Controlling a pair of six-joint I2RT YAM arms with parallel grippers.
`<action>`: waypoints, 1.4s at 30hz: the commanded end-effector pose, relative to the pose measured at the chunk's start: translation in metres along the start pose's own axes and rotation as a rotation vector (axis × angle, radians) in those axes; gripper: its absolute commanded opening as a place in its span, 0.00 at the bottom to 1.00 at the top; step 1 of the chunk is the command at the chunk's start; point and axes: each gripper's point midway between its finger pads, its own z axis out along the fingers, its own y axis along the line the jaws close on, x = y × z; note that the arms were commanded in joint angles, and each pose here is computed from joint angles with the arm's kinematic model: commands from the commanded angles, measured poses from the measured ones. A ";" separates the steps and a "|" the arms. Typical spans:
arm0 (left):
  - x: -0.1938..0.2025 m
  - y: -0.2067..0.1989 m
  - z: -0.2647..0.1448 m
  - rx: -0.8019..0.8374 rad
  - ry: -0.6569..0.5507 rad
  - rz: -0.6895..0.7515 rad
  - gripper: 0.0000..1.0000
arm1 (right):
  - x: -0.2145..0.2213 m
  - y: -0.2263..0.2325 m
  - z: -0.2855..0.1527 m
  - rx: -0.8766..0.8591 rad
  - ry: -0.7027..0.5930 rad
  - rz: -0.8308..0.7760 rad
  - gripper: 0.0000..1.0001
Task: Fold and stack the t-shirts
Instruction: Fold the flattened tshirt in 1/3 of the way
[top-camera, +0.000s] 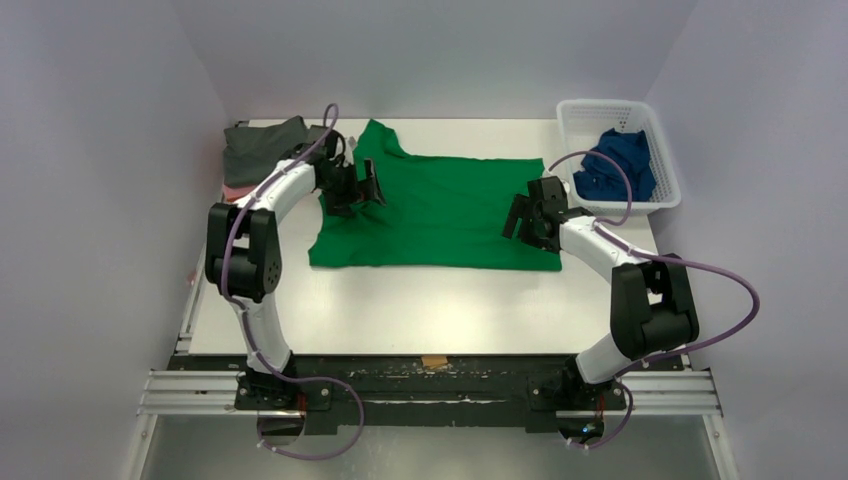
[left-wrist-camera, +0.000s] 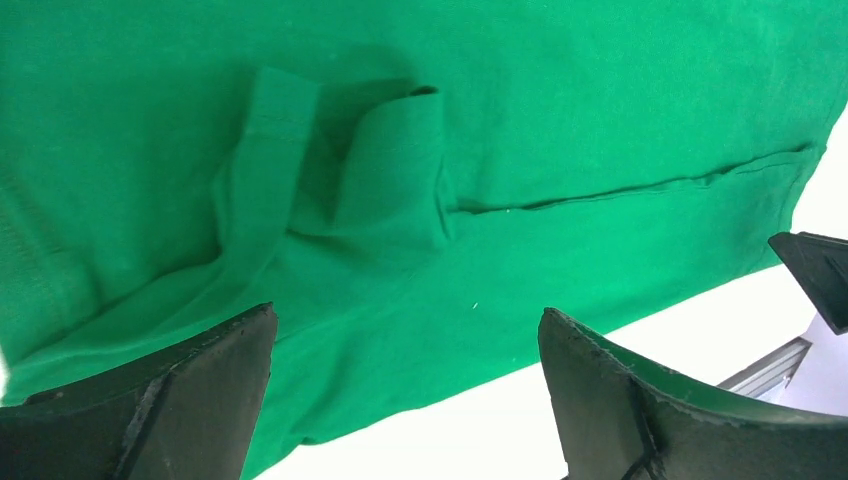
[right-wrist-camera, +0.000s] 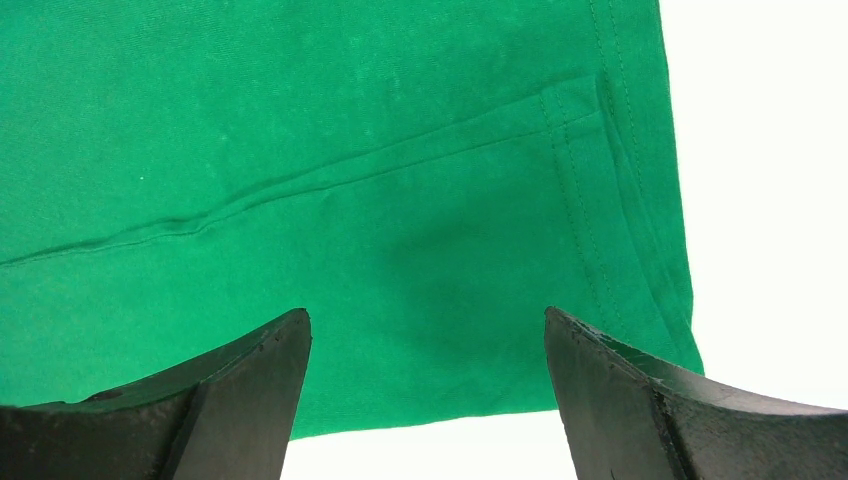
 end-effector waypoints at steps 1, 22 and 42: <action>-0.015 -0.012 0.014 0.031 -0.045 -0.011 1.00 | -0.009 0.004 -0.001 -0.011 -0.026 -0.001 0.84; -0.083 0.038 -0.031 -0.289 -0.283 -0.223 1.00 | -0.018 0.004 -0.007 -0.009 -0.052 -0.007 0.84; 0.057 -0.017 0.050 -0.100 0.012 -0.165 1.00 | 0.036 0.015 0.047 -0.023 0.110 0.012 0.82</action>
